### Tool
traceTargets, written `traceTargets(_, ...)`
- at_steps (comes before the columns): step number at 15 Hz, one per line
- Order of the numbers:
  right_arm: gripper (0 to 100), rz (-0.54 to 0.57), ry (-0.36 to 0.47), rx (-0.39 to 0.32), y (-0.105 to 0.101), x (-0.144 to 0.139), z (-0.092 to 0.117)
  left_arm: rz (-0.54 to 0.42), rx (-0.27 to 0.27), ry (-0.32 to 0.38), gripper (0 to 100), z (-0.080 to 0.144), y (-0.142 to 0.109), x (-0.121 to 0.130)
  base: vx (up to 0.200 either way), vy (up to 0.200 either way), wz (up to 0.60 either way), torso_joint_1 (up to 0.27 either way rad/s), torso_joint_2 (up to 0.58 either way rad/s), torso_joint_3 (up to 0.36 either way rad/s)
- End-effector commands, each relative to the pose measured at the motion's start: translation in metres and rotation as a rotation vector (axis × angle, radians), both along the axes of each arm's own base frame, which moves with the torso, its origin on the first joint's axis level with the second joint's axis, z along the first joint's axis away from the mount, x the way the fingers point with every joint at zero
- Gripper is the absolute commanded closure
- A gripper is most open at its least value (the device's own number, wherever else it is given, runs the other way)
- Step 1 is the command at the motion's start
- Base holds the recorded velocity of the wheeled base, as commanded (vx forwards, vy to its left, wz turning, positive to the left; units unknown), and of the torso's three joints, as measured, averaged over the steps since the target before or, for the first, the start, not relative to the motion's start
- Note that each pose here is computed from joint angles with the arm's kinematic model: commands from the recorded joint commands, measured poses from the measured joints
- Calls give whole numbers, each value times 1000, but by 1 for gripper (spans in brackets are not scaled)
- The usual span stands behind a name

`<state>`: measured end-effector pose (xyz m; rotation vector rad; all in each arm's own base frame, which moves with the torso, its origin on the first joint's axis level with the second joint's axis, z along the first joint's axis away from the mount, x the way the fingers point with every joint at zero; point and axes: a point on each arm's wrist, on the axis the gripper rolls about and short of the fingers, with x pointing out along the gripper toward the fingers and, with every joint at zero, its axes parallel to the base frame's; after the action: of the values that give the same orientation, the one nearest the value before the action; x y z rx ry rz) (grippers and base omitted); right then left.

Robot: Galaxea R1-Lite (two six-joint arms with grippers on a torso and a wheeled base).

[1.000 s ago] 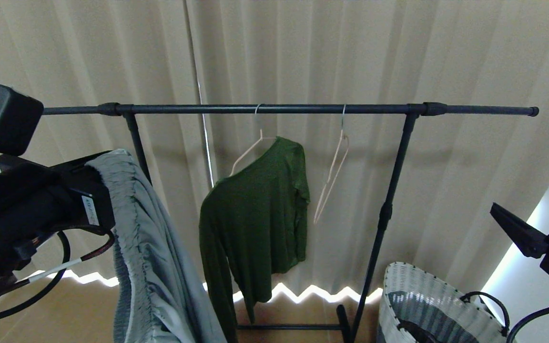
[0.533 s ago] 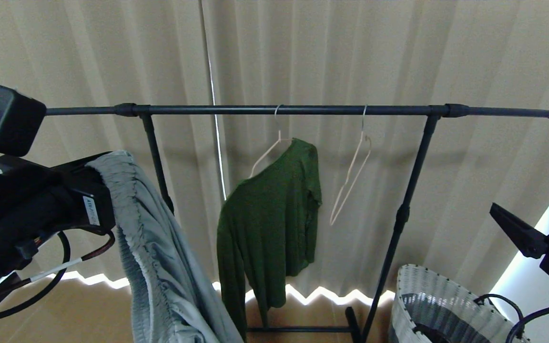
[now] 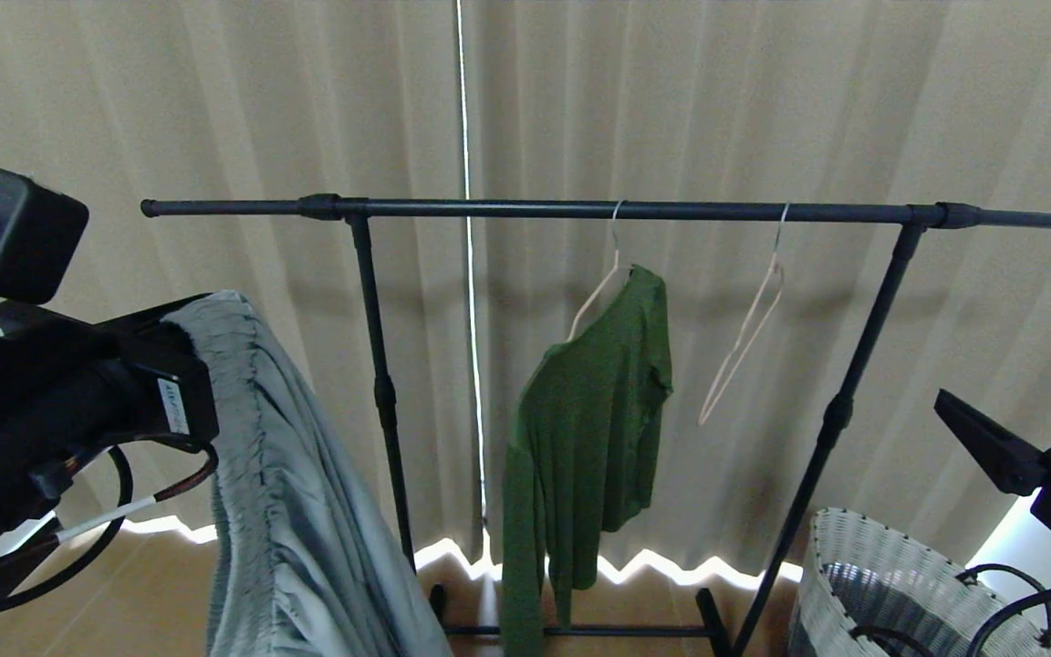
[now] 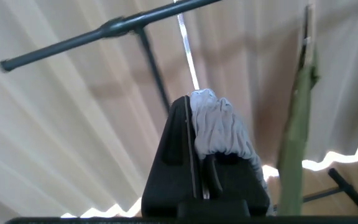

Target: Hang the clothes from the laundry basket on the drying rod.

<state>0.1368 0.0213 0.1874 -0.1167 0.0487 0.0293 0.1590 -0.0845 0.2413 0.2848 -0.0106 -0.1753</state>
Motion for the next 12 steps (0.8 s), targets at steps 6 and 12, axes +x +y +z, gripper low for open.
traceTargets(6, 0, 0, 10, -4, 0, 0, -3, 0, 10, 11, 100, -4, 0, 0, 0, 0, 0, 0, 0, 0)
traceTargets(12, 0, 0, 10, -4, 0, 0, -3, 0, 8, 10, 100, -3, 0, 0, 167, 0, 0, -4, 2, 2)
